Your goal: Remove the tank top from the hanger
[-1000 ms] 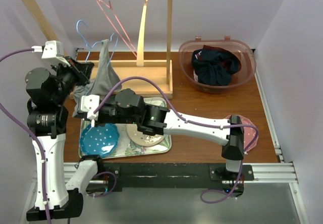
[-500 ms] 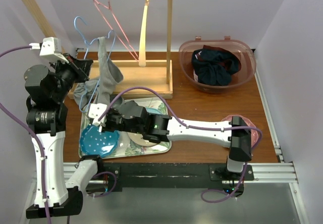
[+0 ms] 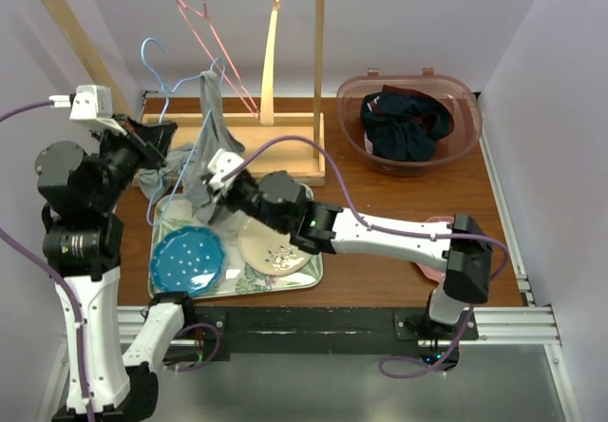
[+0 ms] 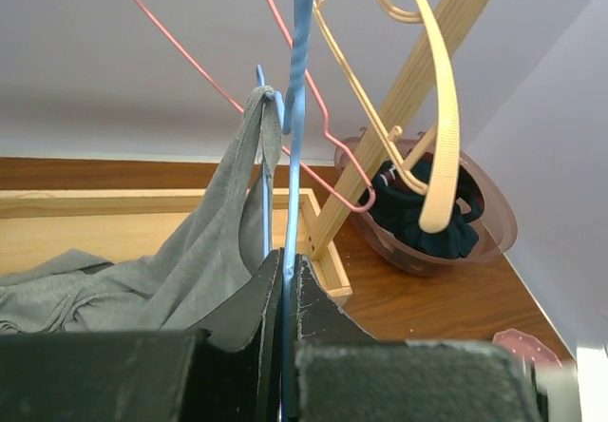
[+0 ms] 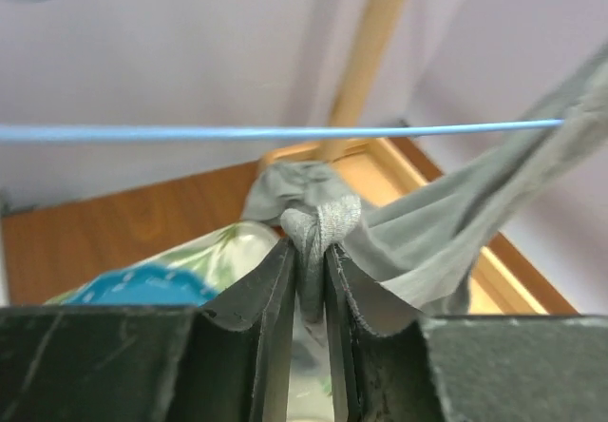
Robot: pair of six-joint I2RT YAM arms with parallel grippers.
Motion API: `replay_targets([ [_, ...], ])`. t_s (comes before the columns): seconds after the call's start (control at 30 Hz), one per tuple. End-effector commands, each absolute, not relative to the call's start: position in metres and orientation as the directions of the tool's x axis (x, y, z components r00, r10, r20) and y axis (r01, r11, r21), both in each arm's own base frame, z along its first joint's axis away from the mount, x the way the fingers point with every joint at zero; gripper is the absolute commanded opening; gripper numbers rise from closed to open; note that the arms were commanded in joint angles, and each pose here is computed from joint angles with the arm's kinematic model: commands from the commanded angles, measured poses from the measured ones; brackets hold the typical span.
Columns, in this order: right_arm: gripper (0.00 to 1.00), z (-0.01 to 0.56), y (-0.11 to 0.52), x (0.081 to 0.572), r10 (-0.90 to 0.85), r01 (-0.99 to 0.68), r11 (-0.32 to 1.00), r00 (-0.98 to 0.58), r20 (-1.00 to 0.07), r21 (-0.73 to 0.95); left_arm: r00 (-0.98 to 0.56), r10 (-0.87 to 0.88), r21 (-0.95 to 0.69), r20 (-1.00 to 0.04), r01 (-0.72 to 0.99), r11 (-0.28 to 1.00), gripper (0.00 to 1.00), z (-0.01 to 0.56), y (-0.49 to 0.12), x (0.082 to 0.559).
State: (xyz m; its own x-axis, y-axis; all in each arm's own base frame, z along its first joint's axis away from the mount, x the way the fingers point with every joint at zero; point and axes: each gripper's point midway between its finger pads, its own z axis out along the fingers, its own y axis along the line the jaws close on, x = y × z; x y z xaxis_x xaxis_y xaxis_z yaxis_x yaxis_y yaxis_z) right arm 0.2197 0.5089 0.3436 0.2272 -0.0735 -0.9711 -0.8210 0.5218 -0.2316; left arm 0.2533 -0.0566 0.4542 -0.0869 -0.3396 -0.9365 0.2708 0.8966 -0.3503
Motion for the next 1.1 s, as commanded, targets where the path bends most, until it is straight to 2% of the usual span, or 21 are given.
replay_targets([
  [0.0,0.34,0.396,0.479,0.256,0.096,-0.757,0.641,0.245,-0.965,-0.129,-0.046,-0.331,-0.328,-0.942,0.326,0.887,0.0,0.462,-0.065,0.231],
  [0.1,0.5,0.39,0.478,0.269,0.082,-0.744,0.655,0.247,-0.966,-0.135,-0.036,-0.332,-0.326,-0.942,0.325,0.888,0.0,0.462,-0.065,0.222],
  [0.13,0.63,0.387,0.477,0.272,0.075,-0.736,0.663,0.247,-0.966,-0.137,-0.027,-0.333,-0.323,-0.943,0.329,0.888,0.0,0.464,-0.065,0.218],
  [0.33,0.82,0.364,0.473,0.284,0.088,-0.694,0.714,0.214,-0.973,-0.089,-0.002,-0.334,-0.316,-0.943,0.333,0.889,0.0,0.468,-0.065,0.209],
  [0.47,0.86,0.35,0.471,0.298,0.111,-0.642,0.766,0.195,-0.975,-0.041,0.003,-0.331,-0.311,-0.944,0.337,0.889,0.0,0.467,-0.066,0.204],
  [0.7,0.91,0.324,0.49,0.313,0.156,-0.626,0.78,0.18,-0.971,0.009,0.011,-0.341,-0.314,-0.94,0.369,0.875,0.0,0.469,-0.072,0.195],
  [1.07,0.93,0.301,0.484,0.34,0.264,-0.481,0.869,0.249,-0.932,0.118,0.007,-0.346,-0.316,-0.938,0.39,0.865,0.0,0.466,-0.076,0.188],
])
